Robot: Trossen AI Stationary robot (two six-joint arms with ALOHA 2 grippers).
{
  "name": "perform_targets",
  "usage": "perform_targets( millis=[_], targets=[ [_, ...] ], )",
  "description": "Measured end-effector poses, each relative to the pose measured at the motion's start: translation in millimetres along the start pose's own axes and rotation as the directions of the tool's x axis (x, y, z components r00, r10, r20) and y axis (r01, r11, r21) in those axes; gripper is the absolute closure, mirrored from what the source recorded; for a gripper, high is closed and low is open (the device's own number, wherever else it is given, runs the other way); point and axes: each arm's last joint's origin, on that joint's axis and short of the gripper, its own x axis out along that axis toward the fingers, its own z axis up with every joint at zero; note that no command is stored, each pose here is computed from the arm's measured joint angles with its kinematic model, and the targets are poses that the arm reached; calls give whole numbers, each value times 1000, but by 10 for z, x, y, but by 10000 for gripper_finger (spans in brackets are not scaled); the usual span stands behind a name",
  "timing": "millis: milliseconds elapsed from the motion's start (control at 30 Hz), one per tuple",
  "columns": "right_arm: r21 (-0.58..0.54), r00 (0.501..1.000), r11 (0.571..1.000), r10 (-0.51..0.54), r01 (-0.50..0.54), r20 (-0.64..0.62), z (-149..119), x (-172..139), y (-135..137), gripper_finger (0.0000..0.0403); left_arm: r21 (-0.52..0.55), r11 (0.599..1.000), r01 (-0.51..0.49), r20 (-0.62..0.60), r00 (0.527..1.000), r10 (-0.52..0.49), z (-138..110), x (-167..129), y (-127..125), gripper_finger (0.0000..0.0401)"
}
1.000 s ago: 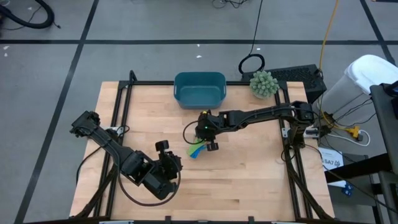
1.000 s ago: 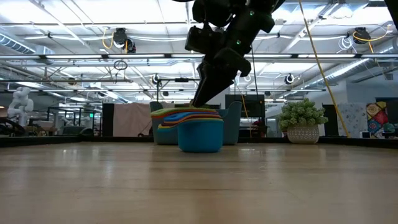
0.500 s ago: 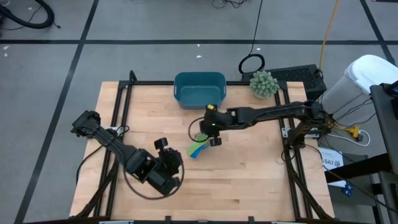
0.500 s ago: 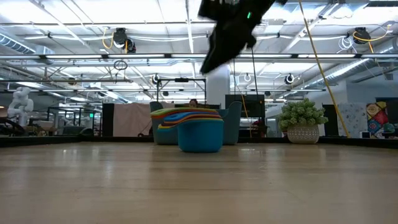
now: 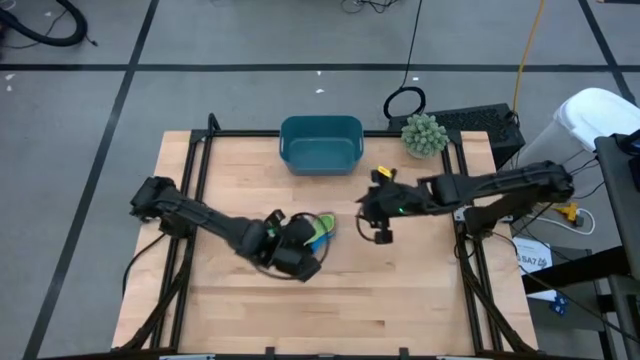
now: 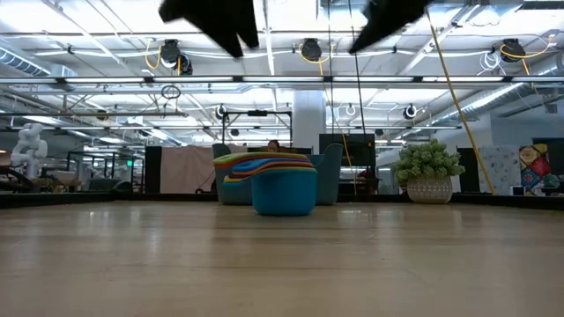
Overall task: Nest measuring cups in basket
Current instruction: Put the nested measuring cups into the blue bin
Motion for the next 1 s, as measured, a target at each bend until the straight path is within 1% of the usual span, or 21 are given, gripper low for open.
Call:
perform_targets(
  millis=[100,233,300,433,567,633,700,800,933,1000],
  targets=[
    [38,999,999,11,-9,-48,-308,1,86,245,21,999,-36,-44,998,37,44,195,34,244],
    [118,997,993,31,-22,-72,-702,-3,180,245,-4,998,-55,-37,998,55,136,290,97,222],
    [149,998,988,38,-30,-50,-864,-2,222,245,-27,999,-39,-19,999,38,183,311,100,208],
    [183,998,982,51,-54,22,-1107,4,283,245,-34,999,37,11,999,-37,248,322,49,170],
    [209,994,975,65,-81,85,-1271,14,342,245,-61,995,81,-37,996,-83,264,341,61,129],
    [211,991,972,81,-101,103,-1335,23,385,245,-122,991,59,-70,995,-68,268,363,110,113],
    [208,991,972,93,-112,100,-1397,35,429,245,-177,984,12,-126,991,-35,267,391,192,105],
    [189,993,977,83,-99,88,-1455,46,482,245,-224,974,-31,-186,983,-12,292,436,296,107],
    [168,991,980,94,-109,94,-1464,34,529,245,-237,971,-27,-173,985,-14,345,481,328,128],
    [158,990,981,101,-116,97,-1463,28,545,245,-240,970,-26,-176,984,-17,343,541,301,140]
  ],
)
